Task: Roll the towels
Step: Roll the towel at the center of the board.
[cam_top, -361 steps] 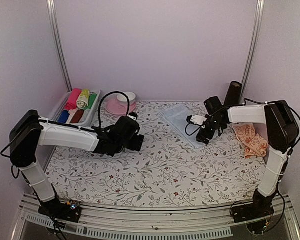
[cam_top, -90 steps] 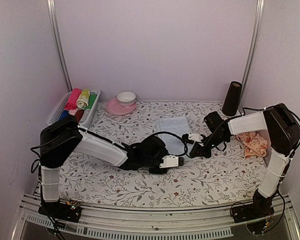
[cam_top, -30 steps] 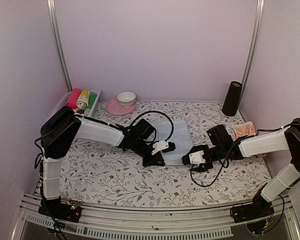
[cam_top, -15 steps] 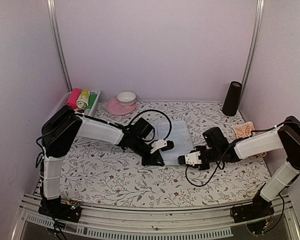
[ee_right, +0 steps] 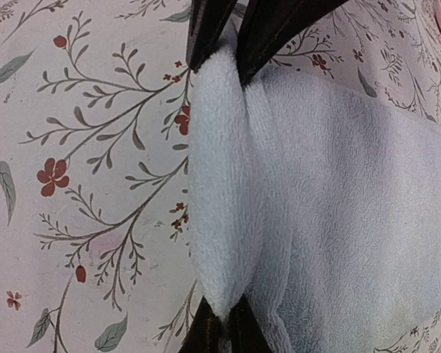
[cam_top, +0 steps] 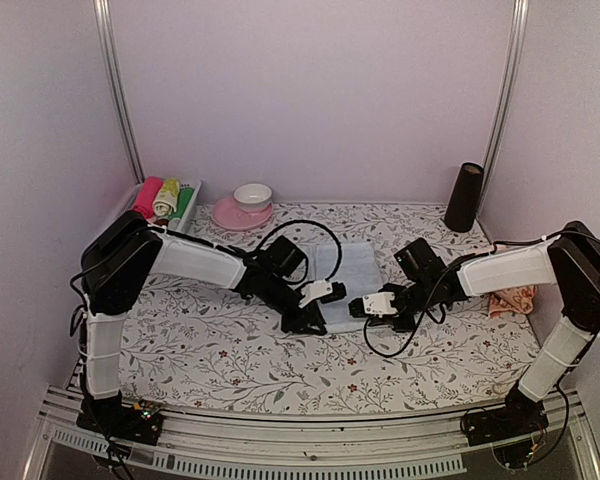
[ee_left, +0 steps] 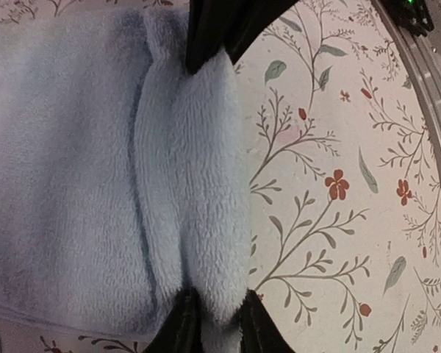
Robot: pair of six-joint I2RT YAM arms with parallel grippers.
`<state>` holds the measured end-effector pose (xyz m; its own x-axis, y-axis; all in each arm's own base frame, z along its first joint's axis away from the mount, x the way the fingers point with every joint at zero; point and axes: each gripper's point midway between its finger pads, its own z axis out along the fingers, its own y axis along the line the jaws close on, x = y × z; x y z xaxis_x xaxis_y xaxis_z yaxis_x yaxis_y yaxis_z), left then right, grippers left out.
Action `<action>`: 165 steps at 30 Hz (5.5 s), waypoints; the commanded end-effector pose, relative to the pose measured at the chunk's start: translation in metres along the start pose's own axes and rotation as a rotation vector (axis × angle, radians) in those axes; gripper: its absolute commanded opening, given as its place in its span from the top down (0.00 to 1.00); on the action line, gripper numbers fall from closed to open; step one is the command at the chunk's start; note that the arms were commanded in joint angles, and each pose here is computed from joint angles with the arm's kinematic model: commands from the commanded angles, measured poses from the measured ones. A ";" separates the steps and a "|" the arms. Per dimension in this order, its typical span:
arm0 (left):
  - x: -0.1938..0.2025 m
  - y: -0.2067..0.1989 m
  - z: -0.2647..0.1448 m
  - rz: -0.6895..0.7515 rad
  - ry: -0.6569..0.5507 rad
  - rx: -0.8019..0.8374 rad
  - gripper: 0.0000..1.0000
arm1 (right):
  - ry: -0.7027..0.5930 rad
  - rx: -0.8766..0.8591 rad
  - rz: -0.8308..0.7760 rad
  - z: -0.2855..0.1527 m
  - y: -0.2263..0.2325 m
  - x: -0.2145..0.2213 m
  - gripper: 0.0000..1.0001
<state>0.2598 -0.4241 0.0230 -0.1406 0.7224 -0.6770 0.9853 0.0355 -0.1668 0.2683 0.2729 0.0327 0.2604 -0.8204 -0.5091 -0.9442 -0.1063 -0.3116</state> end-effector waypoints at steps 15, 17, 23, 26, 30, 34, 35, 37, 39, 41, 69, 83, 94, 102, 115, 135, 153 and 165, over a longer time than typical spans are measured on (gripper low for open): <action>-0.015 -0.015 -0.039 -0.005 -0.069 -0.053 0.56 | -0.084 -0.438 0.294 -0.014 0.033 -0.008 0.97; -0.015 -0.017 -0.038 -0.004 -0.071 -0.039 0.56 | -0.086 -0.442 0.332 -0.013 0.028 -0.004 0.97; -0.015 -0.019 -0.034 -0.009 -0.070 -0.026 0.50 | -0.086 -0.425 0.408 -0.013 0.013 0.006 0.97; -0.019 -0.016 -0.035 -0.009 -0.075 -0.037 0.49 | -0.078 -0.427 0.425 -0.011 0.012 0.008 0.97; -0.010 -0.010 -0.023 -0.038 -0.057 -0.043 0.50 | -0.073 -0.427 0.441 -0.008 0.008 0.009 0.96; -0.011 -0.005 -0.021 -0.052 -0.057 -0.063 0.50 | -0.066 -0.425 0.459 -0.005 0.005 0.011 0.96; -0.012 -0.005 -0.021 -0.053 -0.062 -0.057 0.50 | -0.059 -0.420 0.466 -0.003 0.003 0.012 0.96; -0.015 -0.007 -0.021 -0.056 -0.070 -0.044 0.51 | -0.047 -0.414 0.479 0.000 0.001 0.015 0.96; -0.018 -0.009 -0.023 -0.054 -0.083 -0.031 0.51 | -0.037 -0.412 0.490 0.003 0.000 0.018 0.96; -0.022 -0.012 -0.025 -0.050 -0.102 -0.014 0.51 | -0.033 -0.409 0.495 0.004 -0.001 0.018 0.96; -0.033 -0.010 -0.019 -0.132 -0.124 0.045 0.43 | 0.000 -0.374 0.512 0.004 -0.007 0.024 0.95; -0.015 -0.002 -0.003 -0.176 -0.036 -0.015 0.78 | -0.007 -0.364 0.506 0.002 -0.010 0.021 0.95; -0.011 0.010 -0.004 -0.182 -0.022 -0.080 1.00 | -0.035 -0.302 0.466 -0.015 -0.025 0.014 0.88; -0.007 0.022 -0.003 -0.189 -0.004 -0.147 1.00 | -0.038 -0.274 0.463 -0.018 -0.032 0.014 0.90; 0.008 0.037 0.006 -0.196 0.055 -0.216 1.00 | 0.047 -0.235 0.513 0.001 -0.036 0.036 0.87; -0.065 0.038 -0.083 0.081 -0.220 -0.543 0.46 | 0.105 -0.306 0.558 0.015 -0.016 0.053 0.86; -0.028 -0.008 -0.009 0.567 0.079 -0.630 0.33 | 0.089 -0.314 0.558 0.015 -0.022 0.047 0.86; 0.006 0.005 0.012 0.564 0.213 -0.634 0.60 | 0.090 -0.329 0.559 0.016 -0.019 0.048 0.86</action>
<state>0.2658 -0.4338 0.0277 0.3437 0.8307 -0.4379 0.7766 0.0107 0.6298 0.3035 0.2548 0.0221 -0.2768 -0.8151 -0.5089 -0.9556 0.1779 0.2349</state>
